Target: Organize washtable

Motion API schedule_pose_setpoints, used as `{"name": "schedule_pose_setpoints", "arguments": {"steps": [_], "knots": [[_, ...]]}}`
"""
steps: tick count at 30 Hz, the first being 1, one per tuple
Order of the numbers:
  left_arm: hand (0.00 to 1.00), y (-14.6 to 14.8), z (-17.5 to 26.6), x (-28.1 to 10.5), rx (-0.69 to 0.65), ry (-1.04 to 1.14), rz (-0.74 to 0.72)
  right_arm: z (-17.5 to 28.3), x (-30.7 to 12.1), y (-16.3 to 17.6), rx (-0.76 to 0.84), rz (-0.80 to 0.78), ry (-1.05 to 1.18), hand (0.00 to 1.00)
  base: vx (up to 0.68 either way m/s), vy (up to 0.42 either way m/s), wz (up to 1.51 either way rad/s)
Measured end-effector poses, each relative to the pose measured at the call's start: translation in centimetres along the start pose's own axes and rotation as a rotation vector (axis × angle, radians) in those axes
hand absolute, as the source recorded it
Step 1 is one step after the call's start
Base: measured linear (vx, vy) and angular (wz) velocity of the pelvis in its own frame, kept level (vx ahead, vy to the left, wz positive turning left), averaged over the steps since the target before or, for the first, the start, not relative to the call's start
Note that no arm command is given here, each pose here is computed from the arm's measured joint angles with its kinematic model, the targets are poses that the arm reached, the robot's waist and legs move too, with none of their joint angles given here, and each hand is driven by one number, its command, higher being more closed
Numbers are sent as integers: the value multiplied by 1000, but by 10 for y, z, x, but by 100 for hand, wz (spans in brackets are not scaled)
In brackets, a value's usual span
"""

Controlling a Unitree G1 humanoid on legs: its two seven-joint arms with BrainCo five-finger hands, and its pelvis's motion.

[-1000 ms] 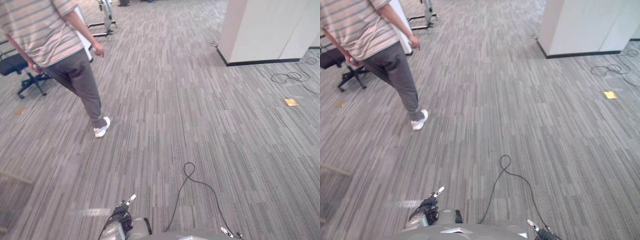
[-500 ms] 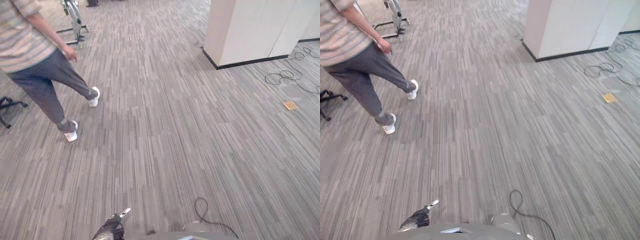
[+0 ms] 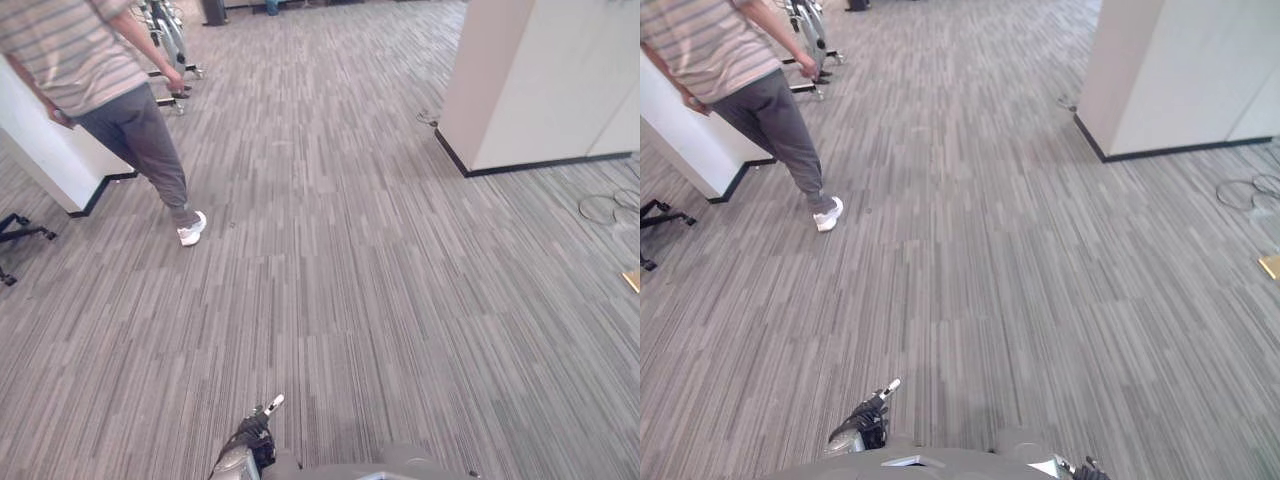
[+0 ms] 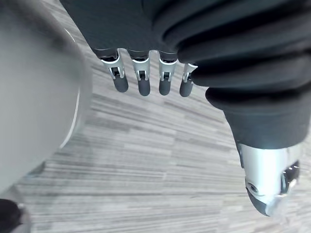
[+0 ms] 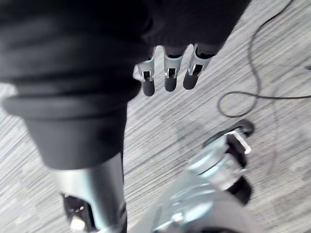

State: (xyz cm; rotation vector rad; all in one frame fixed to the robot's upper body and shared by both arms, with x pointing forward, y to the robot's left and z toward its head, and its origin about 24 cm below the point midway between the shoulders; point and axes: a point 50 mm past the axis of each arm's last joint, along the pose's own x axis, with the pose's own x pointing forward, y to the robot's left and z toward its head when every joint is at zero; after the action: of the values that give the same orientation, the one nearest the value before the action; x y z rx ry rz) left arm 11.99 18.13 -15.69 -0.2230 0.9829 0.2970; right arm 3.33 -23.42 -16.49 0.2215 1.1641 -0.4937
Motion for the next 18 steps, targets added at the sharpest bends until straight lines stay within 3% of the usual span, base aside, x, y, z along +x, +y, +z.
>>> {"name": "schedule_pose_setpoints", "arguments": {"steps": [6, 8, 11, 15, 18], "knots": [[0, 31, -8, -7, -37, -6, 92, 11, 2, -8, 27, -33, -26, 0, -117, 61, -44], [0, 31, -14, -8, -31, 20, 102, 3, 0, -14, 25, -53, -6, 0, 616, 114, -61], [0, 49, -11, -6, 86, 54, 118, -25, -4, -10, 34, -42, 108, 0, 474, 59, 39], [0, 26, -15, -2, 236, 110, 25, -18, -2, -4, -41, 6, 81, 0, -257, -39, -1], [0, 7, -10, 1, 238, 93, -19, -18, -2, -3, -47, 8, 73, 0, -369, -54, 13]]}}
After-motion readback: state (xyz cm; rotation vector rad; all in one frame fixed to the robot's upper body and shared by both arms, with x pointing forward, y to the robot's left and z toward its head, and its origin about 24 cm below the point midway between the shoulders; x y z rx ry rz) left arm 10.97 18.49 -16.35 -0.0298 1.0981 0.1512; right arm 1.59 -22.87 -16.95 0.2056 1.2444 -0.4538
